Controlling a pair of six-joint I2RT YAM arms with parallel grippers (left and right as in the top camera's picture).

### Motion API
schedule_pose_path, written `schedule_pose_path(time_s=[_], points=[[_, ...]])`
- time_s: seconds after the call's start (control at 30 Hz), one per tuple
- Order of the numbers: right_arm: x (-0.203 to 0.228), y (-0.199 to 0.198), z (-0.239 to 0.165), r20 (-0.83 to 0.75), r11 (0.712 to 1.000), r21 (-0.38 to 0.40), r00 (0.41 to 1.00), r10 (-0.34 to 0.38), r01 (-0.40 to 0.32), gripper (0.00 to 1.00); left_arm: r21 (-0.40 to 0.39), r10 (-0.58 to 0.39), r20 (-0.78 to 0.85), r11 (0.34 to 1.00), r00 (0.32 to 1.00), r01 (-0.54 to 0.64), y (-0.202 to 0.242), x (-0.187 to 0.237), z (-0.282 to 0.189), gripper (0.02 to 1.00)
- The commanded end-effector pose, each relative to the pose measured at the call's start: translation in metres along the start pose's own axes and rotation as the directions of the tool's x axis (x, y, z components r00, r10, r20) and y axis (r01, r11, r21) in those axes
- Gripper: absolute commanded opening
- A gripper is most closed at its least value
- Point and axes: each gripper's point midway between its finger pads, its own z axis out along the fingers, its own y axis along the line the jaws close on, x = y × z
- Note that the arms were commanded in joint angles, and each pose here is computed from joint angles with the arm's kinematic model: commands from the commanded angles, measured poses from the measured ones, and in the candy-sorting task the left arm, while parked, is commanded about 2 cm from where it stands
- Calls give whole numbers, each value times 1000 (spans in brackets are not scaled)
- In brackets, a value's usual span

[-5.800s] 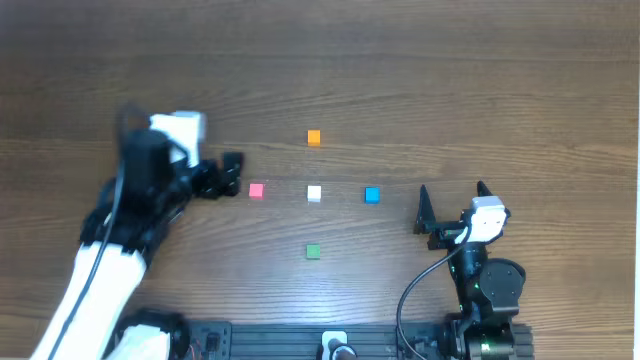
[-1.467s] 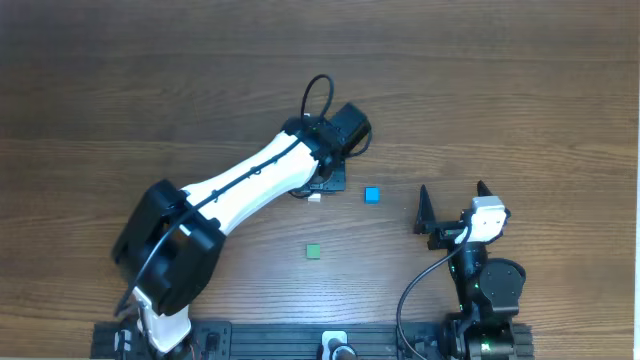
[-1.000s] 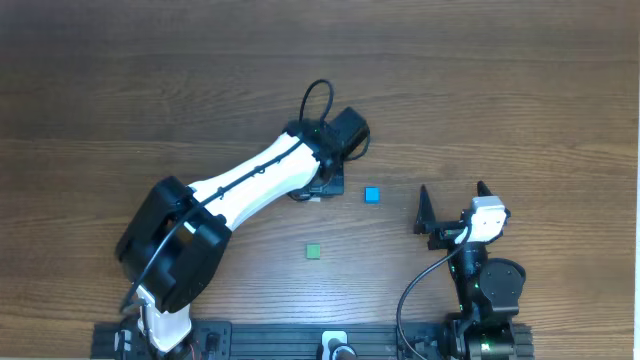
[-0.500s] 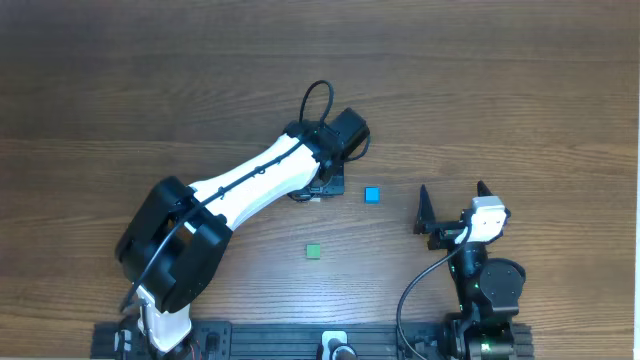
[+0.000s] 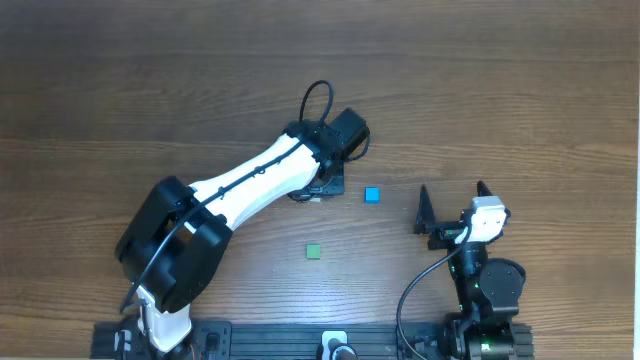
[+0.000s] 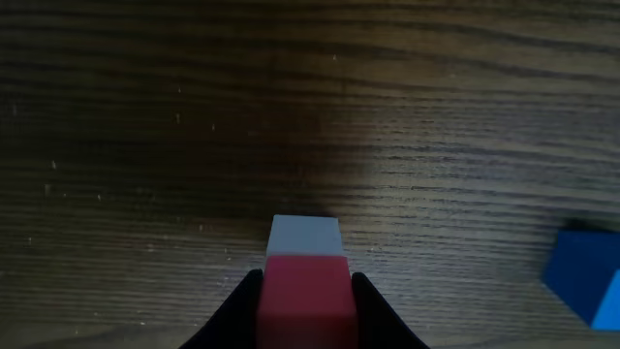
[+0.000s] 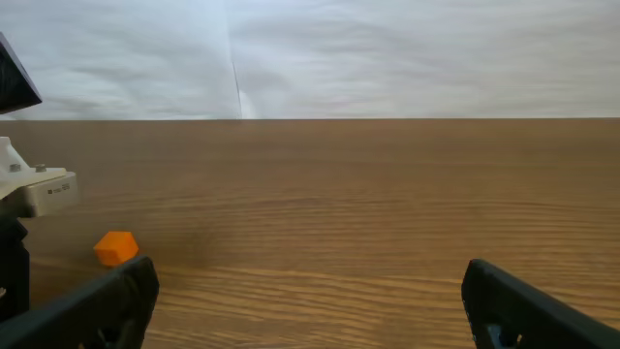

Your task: Stack Cubes

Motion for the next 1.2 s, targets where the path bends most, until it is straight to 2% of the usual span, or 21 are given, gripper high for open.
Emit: schedule_pose_path(time_s=[0.03,0.27,0.67,0.93,1.2], points=[[2,0,0,1,1000,-3,1000,-2,2,993,-19,-14,-17,1000,1000,14,5,4,8,47],[2,0,0,1,1000,-3,1000,-2,2,993,-21,-14,-18,1000,1000,14,5,4,8,49],[2,0,0,1,1000,-3,1000,-2,2,991,-30,-14,-16,999,1000,14,6,4,10,117],[2,0,0,1,1000,-3,1000,-2,2,991,-34,-15,-16,999,1000,14,7,4,11,198],[2,0,0,1,1000,-3,1000,-2,2,991,-34,-15,-16,999,1000,14,7,4,11,318]])
